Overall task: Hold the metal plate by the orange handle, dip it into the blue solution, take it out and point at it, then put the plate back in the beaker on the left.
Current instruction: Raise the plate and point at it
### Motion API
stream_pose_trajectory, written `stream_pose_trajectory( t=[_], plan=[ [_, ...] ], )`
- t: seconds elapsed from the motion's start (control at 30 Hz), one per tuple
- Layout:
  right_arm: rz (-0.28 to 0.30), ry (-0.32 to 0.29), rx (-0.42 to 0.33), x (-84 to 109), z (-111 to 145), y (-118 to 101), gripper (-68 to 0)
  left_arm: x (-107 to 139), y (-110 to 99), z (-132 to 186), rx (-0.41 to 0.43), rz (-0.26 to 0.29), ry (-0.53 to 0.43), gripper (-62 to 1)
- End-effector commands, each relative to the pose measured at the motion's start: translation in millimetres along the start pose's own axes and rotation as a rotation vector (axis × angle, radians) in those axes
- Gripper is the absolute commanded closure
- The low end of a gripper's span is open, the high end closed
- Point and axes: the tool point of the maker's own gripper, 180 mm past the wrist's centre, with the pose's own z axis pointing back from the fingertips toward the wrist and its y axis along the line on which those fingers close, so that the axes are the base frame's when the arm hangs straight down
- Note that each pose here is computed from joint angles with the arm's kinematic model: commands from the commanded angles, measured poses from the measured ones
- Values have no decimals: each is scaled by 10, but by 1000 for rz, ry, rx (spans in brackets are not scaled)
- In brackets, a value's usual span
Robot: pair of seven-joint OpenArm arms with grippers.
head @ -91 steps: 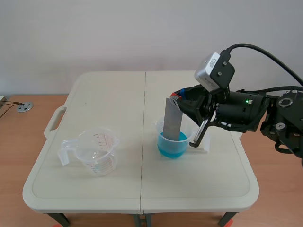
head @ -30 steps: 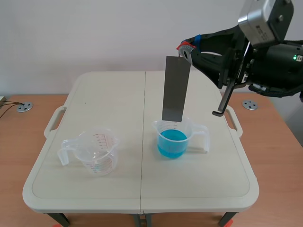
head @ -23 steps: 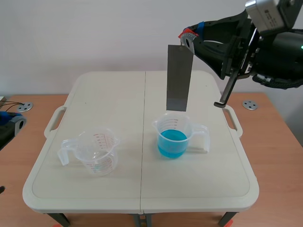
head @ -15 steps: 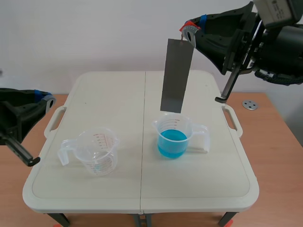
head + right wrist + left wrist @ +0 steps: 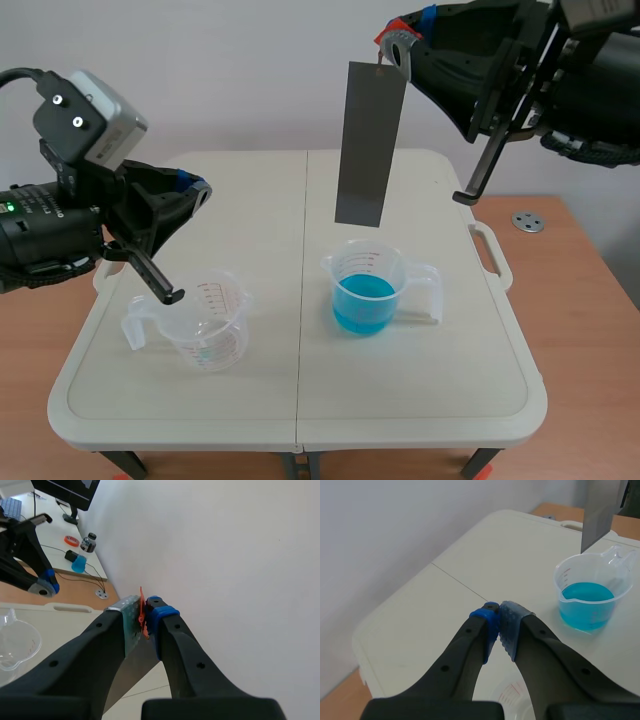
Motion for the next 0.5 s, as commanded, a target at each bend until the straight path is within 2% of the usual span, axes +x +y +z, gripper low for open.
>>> stream_pose_trajectory(
  t=[0.0,0.33,0.47],
  plan=[
    [23,-42,-3,146,11,-74,-13,74,23,-62,-2,2,-30,-31],
    [21,-44,-5,150,10,-76,-13,25,-85,-409,-69,15,-27,-31],
    [21,-44,-5,150,10,-76,-13,-4,-161,-504,-89,2,-16,-31]
  ],
)
